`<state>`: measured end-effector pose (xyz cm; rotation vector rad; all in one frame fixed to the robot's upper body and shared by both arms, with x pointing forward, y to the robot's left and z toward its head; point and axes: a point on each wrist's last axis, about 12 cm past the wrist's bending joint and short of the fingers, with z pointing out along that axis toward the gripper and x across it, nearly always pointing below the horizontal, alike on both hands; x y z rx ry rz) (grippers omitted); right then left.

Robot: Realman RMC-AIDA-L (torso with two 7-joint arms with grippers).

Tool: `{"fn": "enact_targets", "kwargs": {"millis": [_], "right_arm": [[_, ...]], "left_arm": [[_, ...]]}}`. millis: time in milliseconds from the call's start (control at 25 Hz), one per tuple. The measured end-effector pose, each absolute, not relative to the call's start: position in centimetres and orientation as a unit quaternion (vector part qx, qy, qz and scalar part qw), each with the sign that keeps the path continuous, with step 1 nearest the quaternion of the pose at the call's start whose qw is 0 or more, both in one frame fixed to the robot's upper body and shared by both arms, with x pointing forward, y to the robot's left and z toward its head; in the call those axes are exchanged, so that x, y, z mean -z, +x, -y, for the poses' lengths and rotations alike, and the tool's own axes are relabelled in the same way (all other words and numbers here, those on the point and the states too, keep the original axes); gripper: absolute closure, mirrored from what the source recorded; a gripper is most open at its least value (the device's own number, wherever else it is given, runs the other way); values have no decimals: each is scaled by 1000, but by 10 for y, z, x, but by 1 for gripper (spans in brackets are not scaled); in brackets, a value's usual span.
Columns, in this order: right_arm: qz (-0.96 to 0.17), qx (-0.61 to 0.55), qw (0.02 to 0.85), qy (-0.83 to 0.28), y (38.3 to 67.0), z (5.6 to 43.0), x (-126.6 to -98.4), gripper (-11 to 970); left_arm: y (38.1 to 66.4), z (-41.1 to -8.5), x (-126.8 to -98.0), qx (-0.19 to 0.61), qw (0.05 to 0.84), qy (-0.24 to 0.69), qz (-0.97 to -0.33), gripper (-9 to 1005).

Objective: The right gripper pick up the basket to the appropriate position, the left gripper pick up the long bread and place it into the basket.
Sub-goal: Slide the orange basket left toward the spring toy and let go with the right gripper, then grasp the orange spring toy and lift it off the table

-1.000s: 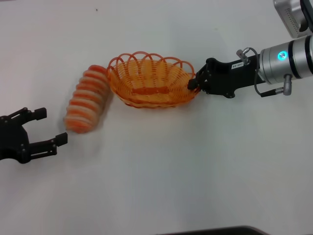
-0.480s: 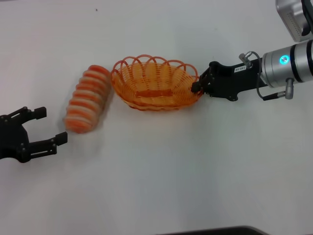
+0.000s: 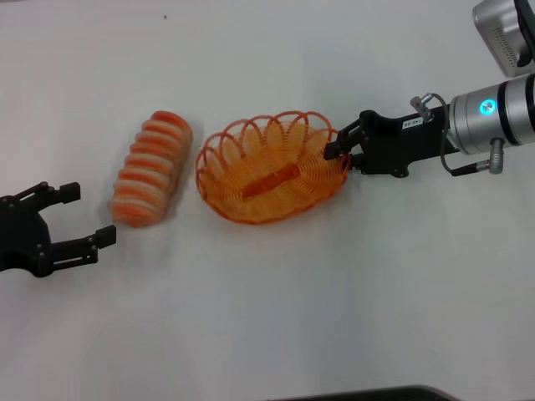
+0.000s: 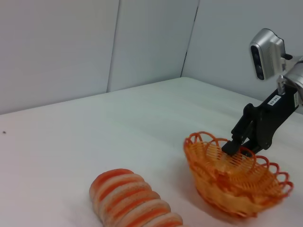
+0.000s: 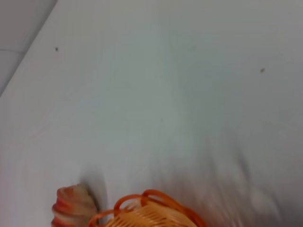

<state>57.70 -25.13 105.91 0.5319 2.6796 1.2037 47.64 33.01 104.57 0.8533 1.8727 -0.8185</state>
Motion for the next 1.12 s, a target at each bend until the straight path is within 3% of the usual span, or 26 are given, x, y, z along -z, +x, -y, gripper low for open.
{"fn": "enact_targets", "kwargs": {"millis": [320,560,880,1120], "right_arm": [[-889,-415,73,180,569,257,-1058,628],[-877,-439,112,161,570,267,-1073,383],[-823,-499,261,67,563,298,-1111,315],[-799,-470,355,-121,542,302,-1116,313]], "left_arm": [[477,-331,-1046,330,450,343,-756,120],[477,-331,-1046,330,450,343,-756,122],[476,-334,-1048,330,462,328,-755,125],[478,-327,-1046,345,460,326,-750,127]]}}
